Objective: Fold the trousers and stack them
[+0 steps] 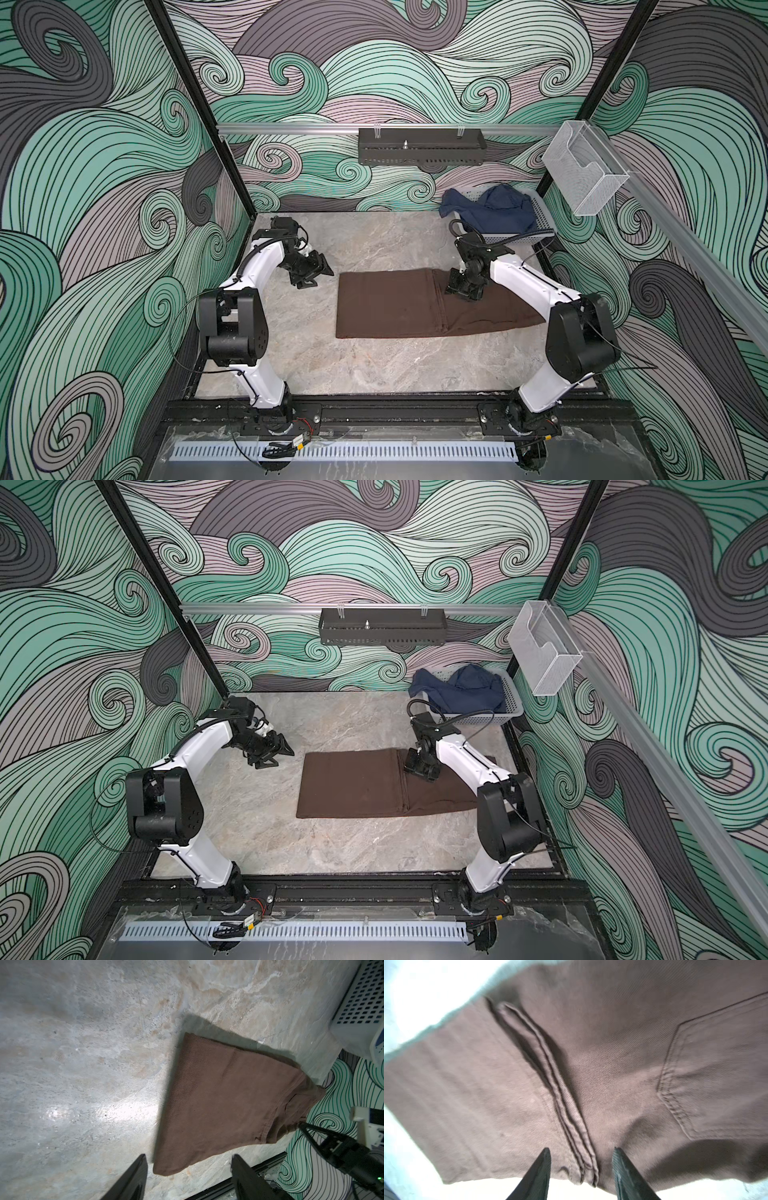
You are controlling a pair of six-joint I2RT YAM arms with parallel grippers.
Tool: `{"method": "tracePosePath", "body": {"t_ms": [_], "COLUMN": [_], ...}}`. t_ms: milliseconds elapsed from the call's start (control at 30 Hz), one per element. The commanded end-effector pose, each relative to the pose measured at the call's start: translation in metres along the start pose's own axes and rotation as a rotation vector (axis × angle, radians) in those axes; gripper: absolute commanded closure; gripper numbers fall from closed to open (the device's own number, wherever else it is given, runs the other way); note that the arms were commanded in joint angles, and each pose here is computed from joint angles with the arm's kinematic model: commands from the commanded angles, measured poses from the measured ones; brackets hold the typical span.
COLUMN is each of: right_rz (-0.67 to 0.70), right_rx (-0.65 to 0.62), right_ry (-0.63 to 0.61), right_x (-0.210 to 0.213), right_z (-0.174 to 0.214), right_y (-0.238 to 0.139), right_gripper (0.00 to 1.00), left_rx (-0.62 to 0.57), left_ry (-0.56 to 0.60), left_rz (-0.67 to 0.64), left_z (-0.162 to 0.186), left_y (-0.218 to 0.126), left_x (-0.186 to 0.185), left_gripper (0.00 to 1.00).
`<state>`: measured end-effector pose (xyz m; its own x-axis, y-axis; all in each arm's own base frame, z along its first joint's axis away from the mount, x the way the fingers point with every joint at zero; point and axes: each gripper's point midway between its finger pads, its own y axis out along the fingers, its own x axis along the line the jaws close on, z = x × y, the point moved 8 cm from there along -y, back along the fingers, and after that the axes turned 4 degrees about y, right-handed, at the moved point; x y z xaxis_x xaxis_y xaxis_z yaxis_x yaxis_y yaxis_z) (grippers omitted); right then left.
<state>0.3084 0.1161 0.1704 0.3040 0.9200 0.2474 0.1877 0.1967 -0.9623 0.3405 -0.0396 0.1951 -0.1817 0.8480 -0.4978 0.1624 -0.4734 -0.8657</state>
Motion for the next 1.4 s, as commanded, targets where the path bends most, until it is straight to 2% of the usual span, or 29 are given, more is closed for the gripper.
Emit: {"method": "tracePosePath", "body": {"t_ms": [0,167,333,867,1200,1367], "right_rz": [0.032,0.027,0.036,0.044,0.037,0.031], "right_rx": [-0.009,-0.02,0.003,0.007,-0.006,-0.004], "right_ry": [0.014,0.026,0.037,0.032,0.041,0.046], "right_x": [-0.012,-0.015,-0.018,-0.02,-0.025,-0.025], "right_z": [0.0,-0.002,0.0,-0.004,-0.01,-0.011], "right_y": [-0.006,-0.011,-0.005,-0.002,-0.006,-0.007], "right_gripper": [0.5,0.5,0.5,0.5,0.5,0.5], "left_rx": [0.064,0.075,0.107,0.19,0.259,0.251], "left_ry": [0.068,0.112,0.088,0.098,0.105,0.106], "left_rz": [0.019,0.049,0.107,0.13,0.146,0.14], "left_z": [0.006,0.01,0.013,0.019,0.031,0.031], "left_y": [0.013,0.029,0.054,0.109,0.129,0.128], "left_x": [0.007,0.014,0.023,0.032,0.025,0.025], "left_gripper": [0.33,0.39,0.42,0.41,0.52,0.71]}}
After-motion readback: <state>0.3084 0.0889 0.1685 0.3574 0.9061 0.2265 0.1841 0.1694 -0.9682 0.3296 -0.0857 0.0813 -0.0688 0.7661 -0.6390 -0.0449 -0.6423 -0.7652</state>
